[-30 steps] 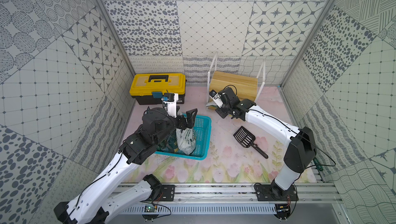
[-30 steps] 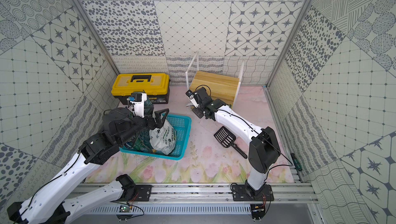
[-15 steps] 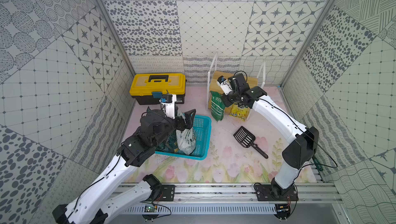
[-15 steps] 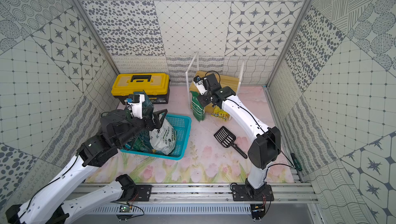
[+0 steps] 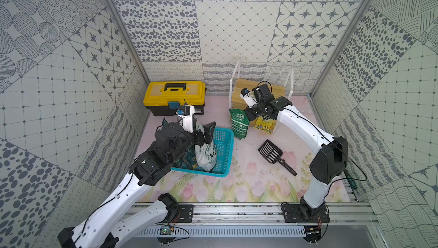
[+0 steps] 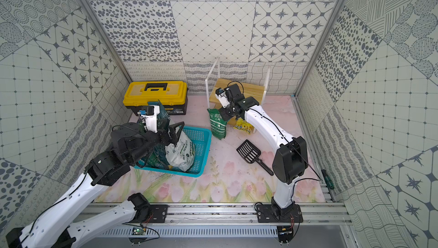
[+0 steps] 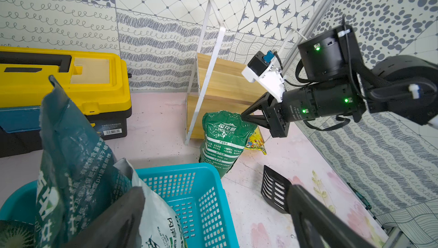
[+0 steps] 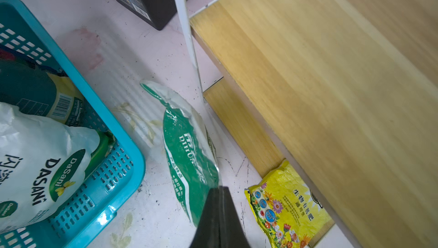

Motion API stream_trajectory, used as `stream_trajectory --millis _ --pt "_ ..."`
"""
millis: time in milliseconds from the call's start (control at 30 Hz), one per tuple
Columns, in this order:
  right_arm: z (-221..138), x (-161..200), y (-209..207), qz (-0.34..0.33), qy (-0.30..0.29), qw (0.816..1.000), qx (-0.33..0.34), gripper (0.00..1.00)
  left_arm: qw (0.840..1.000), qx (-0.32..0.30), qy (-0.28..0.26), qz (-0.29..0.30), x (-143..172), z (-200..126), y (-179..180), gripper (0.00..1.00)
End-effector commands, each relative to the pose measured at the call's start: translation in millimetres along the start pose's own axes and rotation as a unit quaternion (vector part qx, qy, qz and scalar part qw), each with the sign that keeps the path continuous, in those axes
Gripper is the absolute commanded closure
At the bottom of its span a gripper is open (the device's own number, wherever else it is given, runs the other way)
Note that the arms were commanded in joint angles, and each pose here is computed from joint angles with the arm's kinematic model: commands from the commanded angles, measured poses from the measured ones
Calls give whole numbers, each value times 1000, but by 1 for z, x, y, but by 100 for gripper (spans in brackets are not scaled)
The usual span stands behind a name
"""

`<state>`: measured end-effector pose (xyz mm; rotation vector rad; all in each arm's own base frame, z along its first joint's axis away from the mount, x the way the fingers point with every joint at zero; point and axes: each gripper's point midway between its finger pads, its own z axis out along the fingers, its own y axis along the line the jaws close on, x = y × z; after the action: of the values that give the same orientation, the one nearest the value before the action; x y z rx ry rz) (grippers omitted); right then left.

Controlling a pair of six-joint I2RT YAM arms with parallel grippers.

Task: Take down the fertilizer bag from the shelf
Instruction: Place the fertilizer bag in the storage box.

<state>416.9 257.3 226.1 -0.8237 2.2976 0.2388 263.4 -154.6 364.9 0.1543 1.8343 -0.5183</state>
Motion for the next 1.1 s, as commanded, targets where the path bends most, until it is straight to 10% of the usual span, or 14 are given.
stream_trajectory --millis 0,333,500,667,1067 --pt "-1 3 11 -6 -6 1000 -26 100 1000 -1 -21 3 -8 -2 0 0" --pt "6 12 22 -12 5 998 -56 58 1000 -5 -22 1 -6 -5 3 0" --pt "15 18 21 -11 16 998 -54 65 1000 -7 -23 -1 -7 -7 4 0" --pt "15 15 21 -10 13 998 -57 100 1000 -10 -26 -2 -8 -10 5 0" --pt "-59 -34 24 18 -50 996 -65 100 1000 -11 -27 -1 -7 -10 6 0"
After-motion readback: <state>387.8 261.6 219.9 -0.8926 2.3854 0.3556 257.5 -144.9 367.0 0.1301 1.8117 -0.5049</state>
